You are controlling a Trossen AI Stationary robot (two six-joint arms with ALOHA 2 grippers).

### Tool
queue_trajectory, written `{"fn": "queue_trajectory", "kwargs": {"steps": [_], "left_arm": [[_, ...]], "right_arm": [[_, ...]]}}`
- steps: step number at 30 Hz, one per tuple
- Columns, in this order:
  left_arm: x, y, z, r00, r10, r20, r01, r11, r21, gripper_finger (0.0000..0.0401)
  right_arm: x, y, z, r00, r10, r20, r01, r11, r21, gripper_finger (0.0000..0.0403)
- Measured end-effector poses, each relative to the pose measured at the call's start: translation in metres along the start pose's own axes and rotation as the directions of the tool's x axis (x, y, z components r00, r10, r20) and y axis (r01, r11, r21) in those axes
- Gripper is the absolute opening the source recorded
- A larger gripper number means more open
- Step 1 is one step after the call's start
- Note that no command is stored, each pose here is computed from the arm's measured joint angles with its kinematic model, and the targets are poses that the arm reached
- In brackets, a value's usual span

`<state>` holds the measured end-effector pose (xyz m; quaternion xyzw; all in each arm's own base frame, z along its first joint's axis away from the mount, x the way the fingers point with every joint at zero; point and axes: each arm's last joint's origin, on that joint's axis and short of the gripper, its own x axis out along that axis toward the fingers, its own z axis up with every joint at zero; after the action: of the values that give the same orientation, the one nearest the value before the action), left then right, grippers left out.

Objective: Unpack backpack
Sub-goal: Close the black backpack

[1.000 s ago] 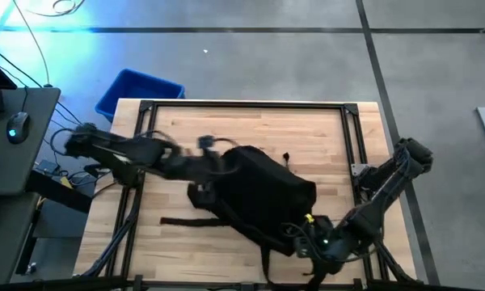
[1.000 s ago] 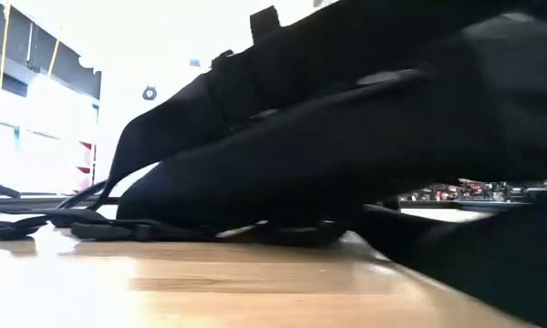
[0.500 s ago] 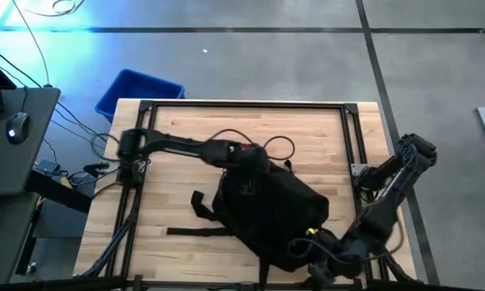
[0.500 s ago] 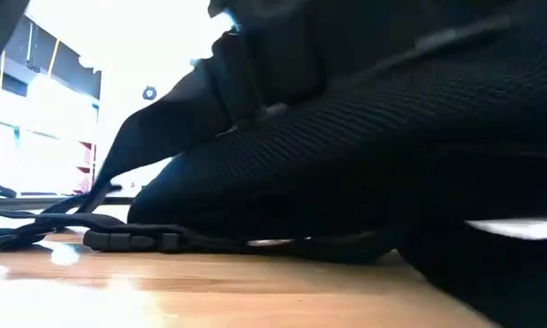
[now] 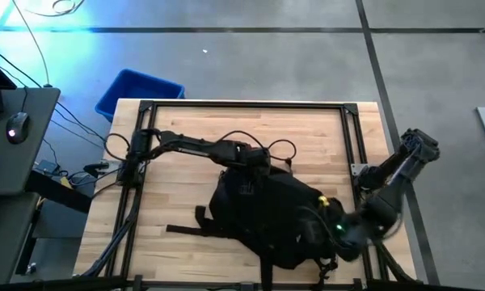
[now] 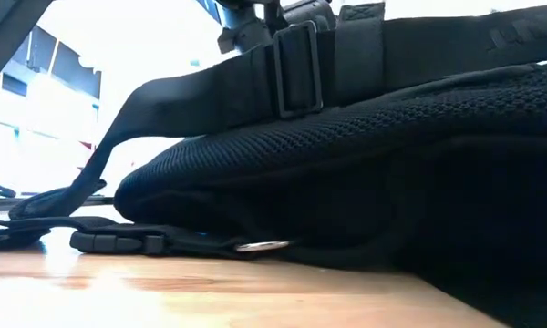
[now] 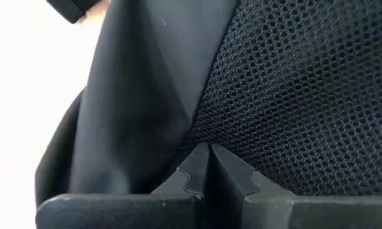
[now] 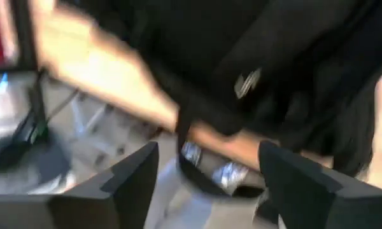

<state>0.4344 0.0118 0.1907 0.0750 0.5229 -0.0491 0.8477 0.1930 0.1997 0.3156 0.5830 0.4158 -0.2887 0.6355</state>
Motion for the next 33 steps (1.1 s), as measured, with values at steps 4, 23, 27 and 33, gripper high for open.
{"fn": "queue_trajectory", "kwargs": {"steps": [4,23,27,33], "left_arm": [[-0.028,0.001,0.003,1.0,0.0,-0.011,0.0,1.0,0.012,0.0],[0.008,-0.003,-0.04,0.997,0.062,-0.036,-0.065,0.994,-0.085,0.0],[0.004,0.0,-0.039,0.997,0.073,-0.026,-0.074,0.995,-0.071,0.0],[-0.046,-0.009,-0.02,0.995,0.099,-0.003,-0.099,0.993,-0.066,0.0]], "right_arm": [[0.037,-0.01,0.017,0.993,0.015,-0.119,-0.016,1.0,-0.011,0.0169],[0.104,-0.116,0.004,0.945,-0.128,-0.3,0.152,0.987,0.058,0.0],[0.108,-0.128,0.01,0.933,-0.214,-0.29,0.235,0.971,0.04,0.0],[0.09,-0.128,0.004,0.914,-0.297,-0.277,0.296,0.954,-0.047,0.0]]}}
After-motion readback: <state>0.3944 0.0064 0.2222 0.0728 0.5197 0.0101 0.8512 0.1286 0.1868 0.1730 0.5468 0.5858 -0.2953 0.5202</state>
